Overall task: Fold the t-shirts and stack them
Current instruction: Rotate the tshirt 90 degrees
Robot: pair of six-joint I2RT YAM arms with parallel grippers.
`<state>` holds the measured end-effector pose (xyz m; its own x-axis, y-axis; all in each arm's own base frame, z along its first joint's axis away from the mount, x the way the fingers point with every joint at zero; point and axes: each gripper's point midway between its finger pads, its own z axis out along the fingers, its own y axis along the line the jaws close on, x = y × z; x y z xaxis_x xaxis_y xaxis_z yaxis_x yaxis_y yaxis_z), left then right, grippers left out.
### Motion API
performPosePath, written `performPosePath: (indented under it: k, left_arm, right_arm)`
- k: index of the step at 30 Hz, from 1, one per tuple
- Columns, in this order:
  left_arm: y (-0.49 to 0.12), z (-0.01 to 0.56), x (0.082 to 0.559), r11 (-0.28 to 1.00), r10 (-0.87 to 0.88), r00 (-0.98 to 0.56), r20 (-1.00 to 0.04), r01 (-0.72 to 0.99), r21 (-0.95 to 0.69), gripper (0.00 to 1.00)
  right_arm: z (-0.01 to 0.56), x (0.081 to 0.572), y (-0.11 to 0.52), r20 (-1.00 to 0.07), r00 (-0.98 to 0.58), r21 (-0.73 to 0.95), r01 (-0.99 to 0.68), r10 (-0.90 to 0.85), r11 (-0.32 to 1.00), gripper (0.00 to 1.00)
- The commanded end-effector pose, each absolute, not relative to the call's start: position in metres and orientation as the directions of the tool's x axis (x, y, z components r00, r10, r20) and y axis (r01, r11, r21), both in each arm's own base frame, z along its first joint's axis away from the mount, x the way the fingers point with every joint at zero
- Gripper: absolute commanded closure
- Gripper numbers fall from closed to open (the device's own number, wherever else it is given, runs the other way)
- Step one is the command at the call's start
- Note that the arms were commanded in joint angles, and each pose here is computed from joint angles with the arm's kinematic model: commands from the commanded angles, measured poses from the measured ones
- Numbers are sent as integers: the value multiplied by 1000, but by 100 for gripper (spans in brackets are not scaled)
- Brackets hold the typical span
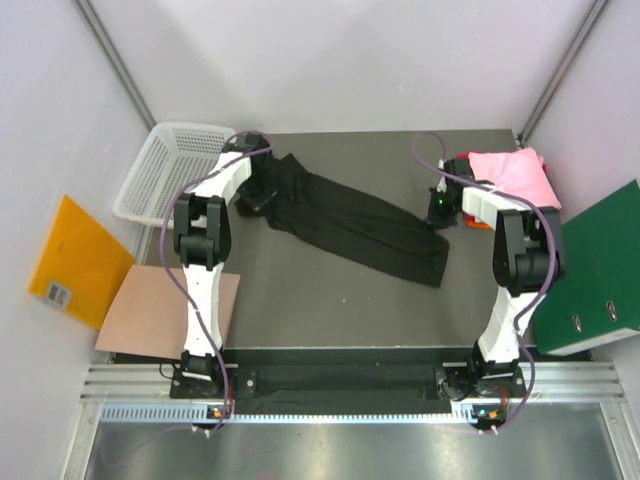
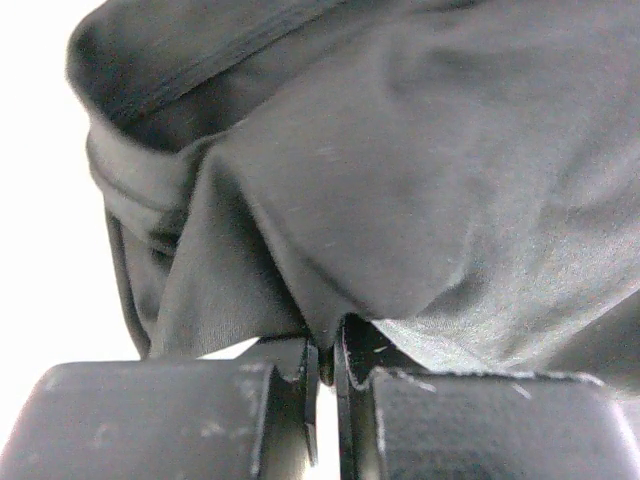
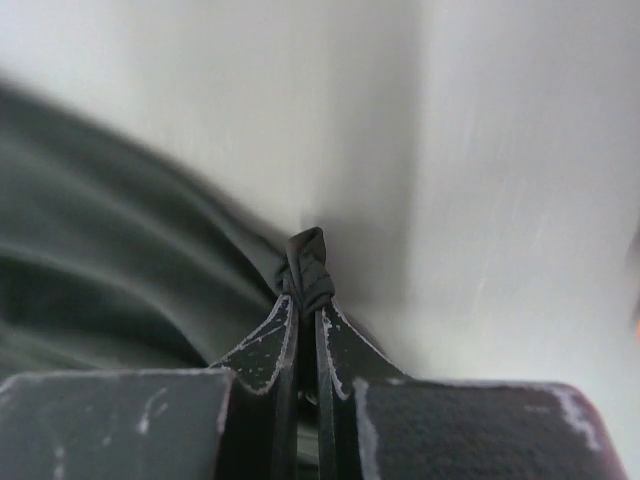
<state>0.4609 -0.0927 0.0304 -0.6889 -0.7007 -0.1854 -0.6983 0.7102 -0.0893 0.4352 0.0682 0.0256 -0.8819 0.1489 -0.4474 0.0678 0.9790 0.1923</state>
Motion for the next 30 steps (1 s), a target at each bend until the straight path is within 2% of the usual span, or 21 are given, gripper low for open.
performPosePath:
  k: [1, 3, 6, 8, 9, 10, 11, 12, 13, 14, 15, 16, 17, 18, 19, 20, 21, 22, 24, 25, 30]
  left_arm:
    - [-103, 32, 516, 751, -660, -706, -257, -626, -210, 100]
    - [-114, 31, 537, 747, -664, -699, -265, -602, -282, 100]
    - [-140, 26, 565, 715, -678, -702, -216, -562, -416, 100]
    - [-158, 26, 579, 684, -681, -711, -174, -533, -498, 100]
    - [-163, 27, 584, 676, -678, -716, -168, -516, -526, 97]
    - [-168, 33, 592, 667, -674, -717, -175, -490, -561, 89]
    - [-174, 41, 592, 662, -662, -731, -168, -465, -587, 49]
    - [-175, 46, 591, 668, -652, -737, -176, -450, -592, 31]
    - [-177, 64, 586, 676, -641, -742, -195, -426, -601, 20]
    - [-177, 74, 581, 699, -616, -754, -227, -390, -600, 1]
    - [-178, 84, 575, 705, -602, -762, -239, -366, -607, 1]
    - [-180, 100, 556, 714, -587, -771, -248, -350, -606, 1]
    - [-181, 109, 546, 726, -571, -777, -265, -327, -605, 1]
    - [-177, 92, 522, 742, -564, -793, -232, -363, -564, 1]
    - [-179, 122, 507, 744, -558, -786, -264, -334, -579, 1]
    - [-179, 124, 493, 744, -558, -789, -255, -341, -574, 1]
    - [-177, 102, 462, 752, -551, -809, -202, -378, -540, 1]
    - [-183, 124, 445, 749, -545, -809, -221, -351, -562, 1]
    - [-188, 102, 403, 746, -547, -823, -156, -394, -538, 1]
    - [-199, 112, 385, 749, -535, -828, -168, -372, -548, 1]
    - [-262, 75, 294, 733, -473, -881, -24, -378, -566, 2]
  right_arm:
    - [16, 341, 82, -224, -954, 265, 136, 198, 955, 100]
    - [14, 311, 89, -156, -969, 287, 143, 194, 947, 100]
    - [28, 280, 99, -113, -980, 302, 125, 166, 945, 100]
    - [36, 261, 104, -83, -985, 306, 118, 150, 945, 96]
    - [38, 251, 113, -65, -990, 323, 101, 128, 941, 92]
    - [43, 248, 116, -69, -991, 331, 90, 119, 940, 84]
    - [46, 243, 118, -56, -992, 330, 86, 110, 940, 77]
    - [49, 242, 122, -61, -994, 337, 67, 93, 939, 67]
    - [54, 241, 123, -77, -993, 340, 55, 86, 939, 44]
    - [58, 243, 123, -91, -992, 337, 49, 84, 940, 35]
    - [63, 247, 121, -115, -990, 327, 40, 82, 944, 11]
    - [69, 251, 121, -143, -987, 325, 24, 74, 945, 1]
    - [72, 255, 119, -165, -985, 315, 5, 60, 949, 0]
    - [78, 262, 117, -192, -980, 302, -5, 55, 953, 0]
    - [83, 267, 117, -217, -975, 299, -18, 50, 954, 0]
    - [86, 270, 116, -235, -971, 294, -31, 41, 955, 0]
    - [92, 278, 117, -261, -965, 293, -42, 38, 955, 0]
    - [94, 284, 119, -282, -959, 300, -54, 35, 953, 0]
    - [97, 291, 122, -300, -953, 308, -69, 28, 949, 0]
    - [97, 296, 124, -312, -950, 316, -74, 30, 946, 0]
    - [96, 309, 126, -344, -938, 335, -69, 54, 940, 0]
